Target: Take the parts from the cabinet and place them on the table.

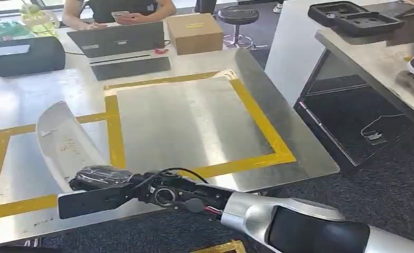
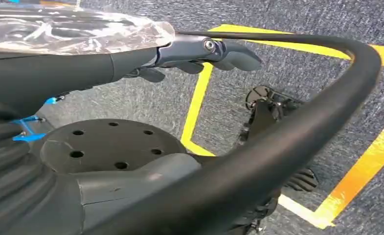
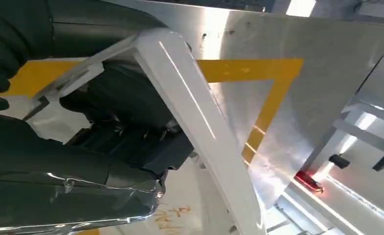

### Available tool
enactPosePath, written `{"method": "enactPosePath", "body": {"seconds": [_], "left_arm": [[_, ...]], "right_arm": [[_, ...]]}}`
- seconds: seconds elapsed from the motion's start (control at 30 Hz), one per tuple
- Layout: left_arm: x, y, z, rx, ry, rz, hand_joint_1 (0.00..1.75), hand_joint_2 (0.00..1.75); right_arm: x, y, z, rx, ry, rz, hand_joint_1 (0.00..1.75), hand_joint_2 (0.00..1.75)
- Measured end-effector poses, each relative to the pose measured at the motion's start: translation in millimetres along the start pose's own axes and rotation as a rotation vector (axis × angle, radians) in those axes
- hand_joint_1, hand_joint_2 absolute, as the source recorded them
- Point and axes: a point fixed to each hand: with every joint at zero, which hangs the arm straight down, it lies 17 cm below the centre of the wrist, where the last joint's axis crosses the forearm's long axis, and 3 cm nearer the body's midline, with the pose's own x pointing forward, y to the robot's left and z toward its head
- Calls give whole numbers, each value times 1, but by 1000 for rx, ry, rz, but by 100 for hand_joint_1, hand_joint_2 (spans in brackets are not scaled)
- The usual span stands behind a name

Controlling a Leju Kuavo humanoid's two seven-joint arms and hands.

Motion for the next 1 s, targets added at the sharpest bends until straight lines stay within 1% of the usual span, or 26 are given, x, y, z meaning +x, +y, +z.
{"method": "enactPosePath", "body": {"seconds": [0.33,0.43,0.8,0.93,1.0], "left_arm": [[-7,-7,1,-10,12,0,0,175],[-2,-8,1,-12,6,3,0,175],[-5,-7,1,-11,9,1,0,175],[3,-7,1,-10,-4,4,0,175],[1,-5,1,-8,-1,4,0,175]], "right_arm": [[-6,4,1,16,16,12,171,175],[-7,3,1,16,21,15,171,175],[-11,6,2,26,32,18,171,175],[-10,7,2,26,31,17,171,175],[-10,7,1,27,31,16,171,175]]}}
